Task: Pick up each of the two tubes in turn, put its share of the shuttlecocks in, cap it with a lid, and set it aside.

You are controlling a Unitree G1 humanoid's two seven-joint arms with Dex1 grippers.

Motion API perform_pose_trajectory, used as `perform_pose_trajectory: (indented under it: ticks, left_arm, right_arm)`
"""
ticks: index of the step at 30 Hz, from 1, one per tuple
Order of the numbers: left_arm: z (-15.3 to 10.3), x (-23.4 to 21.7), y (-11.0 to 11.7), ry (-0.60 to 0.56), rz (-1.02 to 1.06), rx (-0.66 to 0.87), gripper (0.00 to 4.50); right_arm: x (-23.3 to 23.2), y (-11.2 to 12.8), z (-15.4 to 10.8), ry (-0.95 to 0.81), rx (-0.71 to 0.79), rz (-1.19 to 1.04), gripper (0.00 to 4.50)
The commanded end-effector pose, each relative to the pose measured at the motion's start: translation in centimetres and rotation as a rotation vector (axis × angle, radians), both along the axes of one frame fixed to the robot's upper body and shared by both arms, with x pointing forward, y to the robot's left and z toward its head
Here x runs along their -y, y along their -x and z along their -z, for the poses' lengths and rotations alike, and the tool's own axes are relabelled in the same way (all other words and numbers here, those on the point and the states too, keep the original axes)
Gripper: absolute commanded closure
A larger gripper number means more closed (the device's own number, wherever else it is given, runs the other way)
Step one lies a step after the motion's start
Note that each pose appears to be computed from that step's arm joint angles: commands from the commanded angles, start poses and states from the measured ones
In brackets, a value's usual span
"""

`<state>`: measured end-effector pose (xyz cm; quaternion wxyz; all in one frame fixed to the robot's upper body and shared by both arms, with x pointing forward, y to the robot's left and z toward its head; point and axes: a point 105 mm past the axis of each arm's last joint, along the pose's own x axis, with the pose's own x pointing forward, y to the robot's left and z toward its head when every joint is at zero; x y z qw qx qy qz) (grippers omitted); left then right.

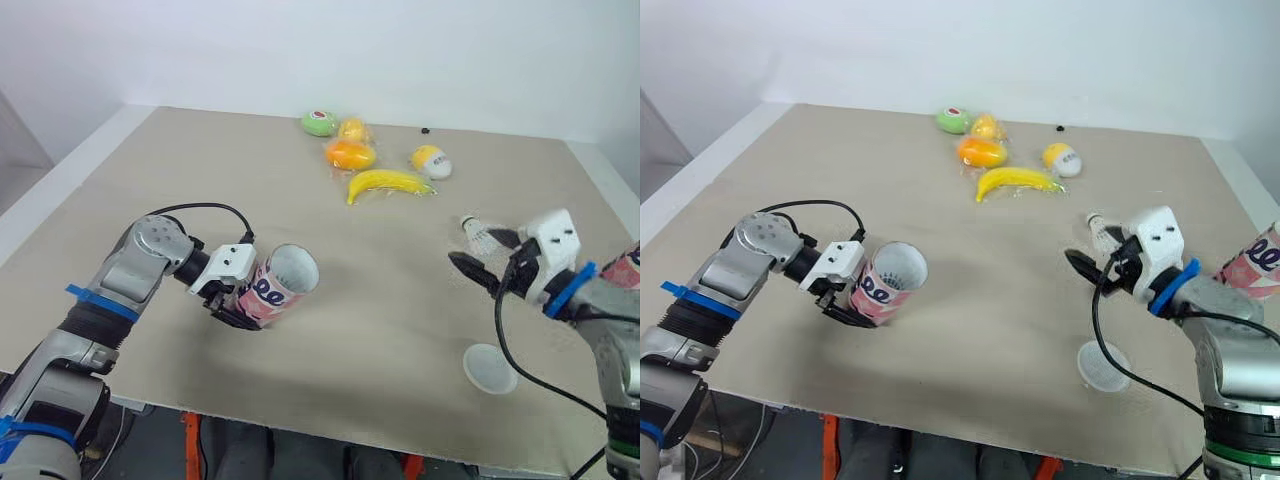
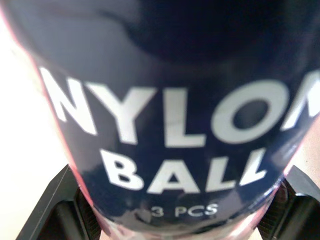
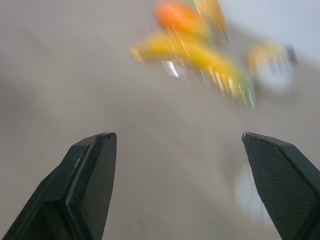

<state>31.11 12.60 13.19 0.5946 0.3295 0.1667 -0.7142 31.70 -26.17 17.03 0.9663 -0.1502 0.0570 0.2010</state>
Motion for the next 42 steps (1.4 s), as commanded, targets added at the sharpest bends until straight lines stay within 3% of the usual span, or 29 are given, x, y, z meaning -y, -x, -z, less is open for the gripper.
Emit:
perform_pose_trajectory:
  ticks: [1,21,25,26,29,30,31,34,38,42]
  left_arm:
    - [1.7,1.0,0.8,-0.017,0.046,-0.052,1.13]
    - [1.4,1.0,0.6,-0.015,0.034,-0.050,1.13]
    - [1.4,0.9,0.6,-0.014,0.034,-0.049,1.13]
    - [1.4,0.9,0.7,-0.013,0.033,-0.050,1.13]
    - [1.5,0.8,0.7,-0.014,0.031,-0.052,1.13]
    - [1.5,0.8,0.7,-0.014,0.030,-0.052,1.13]
    - [1.5,0.8,0.7,-0.014,0.030,-0.053,1.13]
    - [1.5,0.8,0.8,-0.013,0.030,-0.054,1.13]
    - [1.5,0.8,0.9,-0.012,0.032,-0.053,1.13]
    - [1.5,0.8,0.8,-0.013,0.034,-0.053,1.13]
  right_arm:
    - [1.8,-0.7,-0.9,-0.010,0.061,0.085,0.20]
    - [3.8,-8.1,2.9,-0.050,-0.030,0.226,0.20]
    - [4.0,-8.9,2.5,-0.060,-0.016,0.241,1.79]
    - [3.9,-9.0,2.5,-0.056,-0.012,0.236,2.41]
    - [3.8,-9.0,2.5,-0.047,-0.007,0.226,3.59]
    - [3.8,-8.9,2.4,-0.044,-0.004,0.224,3.80]
    - [3.8,-8.7,2.3,-0.045,0.003,0.222,4.46]
    - [3.4,-8.4,1.3,-0.049,0.031,0.191,4.46]
    - [0.4,-6.9,-3.6,-0.066,0.162,0.044,4.46]
    - [-6.1,-3.0,-7.1,0.034,0.240,-0.288,4.46]
